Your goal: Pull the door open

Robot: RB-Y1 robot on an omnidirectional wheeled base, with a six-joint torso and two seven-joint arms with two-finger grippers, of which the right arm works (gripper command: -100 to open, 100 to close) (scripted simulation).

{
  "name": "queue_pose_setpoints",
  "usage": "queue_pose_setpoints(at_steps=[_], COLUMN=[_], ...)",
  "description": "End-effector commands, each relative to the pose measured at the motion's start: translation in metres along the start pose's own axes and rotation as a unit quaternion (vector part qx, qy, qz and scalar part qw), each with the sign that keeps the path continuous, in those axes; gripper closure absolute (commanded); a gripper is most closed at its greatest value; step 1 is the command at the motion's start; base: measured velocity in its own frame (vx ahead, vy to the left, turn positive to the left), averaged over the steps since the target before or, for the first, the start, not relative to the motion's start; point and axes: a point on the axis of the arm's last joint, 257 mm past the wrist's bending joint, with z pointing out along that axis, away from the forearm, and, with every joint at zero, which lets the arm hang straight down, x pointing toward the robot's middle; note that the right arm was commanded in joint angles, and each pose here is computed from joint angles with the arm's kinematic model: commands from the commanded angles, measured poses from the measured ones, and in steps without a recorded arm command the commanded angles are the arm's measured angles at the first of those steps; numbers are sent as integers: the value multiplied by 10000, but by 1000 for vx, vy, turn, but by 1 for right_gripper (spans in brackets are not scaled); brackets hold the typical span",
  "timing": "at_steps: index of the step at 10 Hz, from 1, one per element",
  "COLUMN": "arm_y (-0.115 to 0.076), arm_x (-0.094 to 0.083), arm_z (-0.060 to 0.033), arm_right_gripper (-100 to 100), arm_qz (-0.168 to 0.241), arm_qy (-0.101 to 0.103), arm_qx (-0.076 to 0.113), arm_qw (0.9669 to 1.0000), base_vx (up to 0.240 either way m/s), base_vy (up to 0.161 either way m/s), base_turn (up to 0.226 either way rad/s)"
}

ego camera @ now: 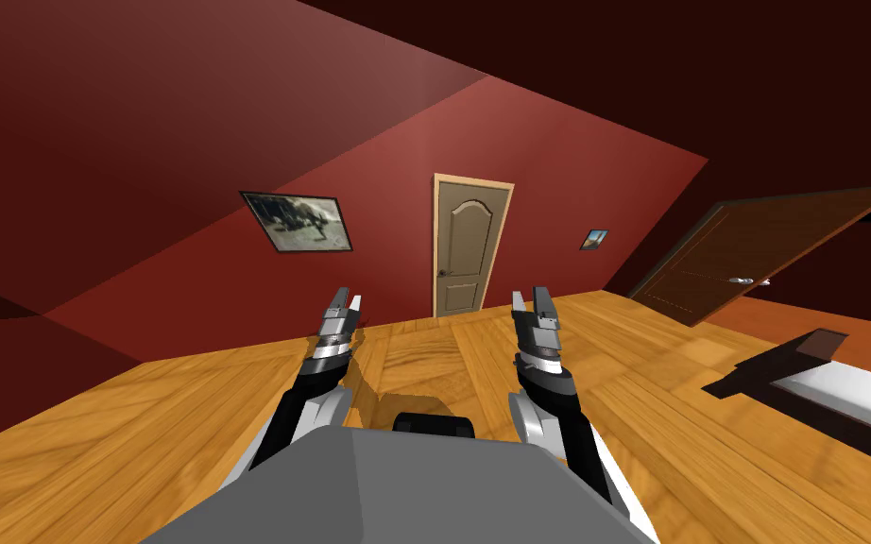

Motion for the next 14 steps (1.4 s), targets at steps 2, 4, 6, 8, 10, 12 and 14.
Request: queue_pose_setpoints(at_steps=[2,4,6,8,10,12,14], arm_y=[-178,-297,-460,-574,-708,-913,-1066], arm_x=[74,121,182,223,270,336,382], arm_z=[-46,-79,-128,-164,-208,-281,-338], arm_right_gripper=[-100,-100,-100,-100,-100,-100,-100], arm_qz=[102,168,256,314,381,477,545], arm_qy=[103,168,249,304,364,452,513], arm_qx=[137,231,363,456,568,743,877], arm_qw=[9998,9995,9987,9980,9970,9951,9933], base_vx=[73,158,114,114,83,131,116], base_vy=[26,-11,1,8,0,1,-8], base_turn=[48,47,46,42,44,73,43])
